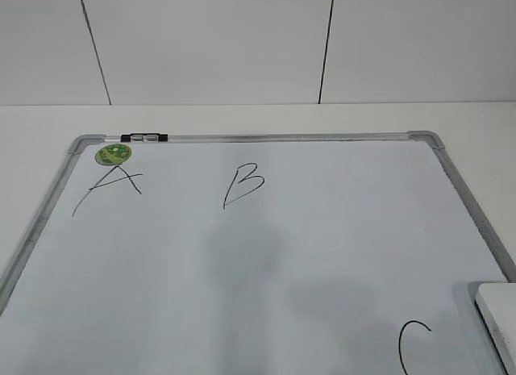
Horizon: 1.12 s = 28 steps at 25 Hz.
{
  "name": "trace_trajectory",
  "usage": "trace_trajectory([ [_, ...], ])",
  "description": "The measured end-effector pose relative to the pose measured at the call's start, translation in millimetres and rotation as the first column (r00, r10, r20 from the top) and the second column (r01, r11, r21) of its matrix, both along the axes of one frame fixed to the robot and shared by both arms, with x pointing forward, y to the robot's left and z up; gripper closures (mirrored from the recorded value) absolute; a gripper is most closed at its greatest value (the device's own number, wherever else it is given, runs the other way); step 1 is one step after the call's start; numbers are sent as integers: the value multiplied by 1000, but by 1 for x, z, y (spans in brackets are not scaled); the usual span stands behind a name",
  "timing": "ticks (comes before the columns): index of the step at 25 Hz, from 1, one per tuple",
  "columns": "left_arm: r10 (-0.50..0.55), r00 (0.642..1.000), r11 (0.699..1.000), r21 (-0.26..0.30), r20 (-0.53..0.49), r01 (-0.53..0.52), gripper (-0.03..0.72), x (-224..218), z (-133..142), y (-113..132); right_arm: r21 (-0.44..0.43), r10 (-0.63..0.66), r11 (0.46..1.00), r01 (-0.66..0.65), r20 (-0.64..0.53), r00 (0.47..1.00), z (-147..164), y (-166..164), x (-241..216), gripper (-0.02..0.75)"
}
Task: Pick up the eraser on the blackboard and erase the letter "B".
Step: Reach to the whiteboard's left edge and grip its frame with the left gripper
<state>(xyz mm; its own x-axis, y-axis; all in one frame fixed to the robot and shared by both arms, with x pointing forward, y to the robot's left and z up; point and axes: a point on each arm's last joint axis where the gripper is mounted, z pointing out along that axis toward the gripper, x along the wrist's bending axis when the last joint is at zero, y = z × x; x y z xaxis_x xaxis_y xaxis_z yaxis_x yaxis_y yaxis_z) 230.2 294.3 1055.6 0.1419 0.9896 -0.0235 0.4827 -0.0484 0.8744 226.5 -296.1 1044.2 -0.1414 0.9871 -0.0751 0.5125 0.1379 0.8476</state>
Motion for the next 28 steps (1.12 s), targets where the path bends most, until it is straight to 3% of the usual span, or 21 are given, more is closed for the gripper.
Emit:
trace_trajectory([
  [22, 0, 1000, 1000, 0, 0, 0, 454, 0, 0, 0, 0, 0, 1000, 0, 0, 1000, 0, 0, 0, 187],
  [28, -10, 1000, 1000, -14, -1, 10, 454, 0, 0, -1, 70, -39, 997, 39, -12, 999, 17, 0, 2, 187],
])
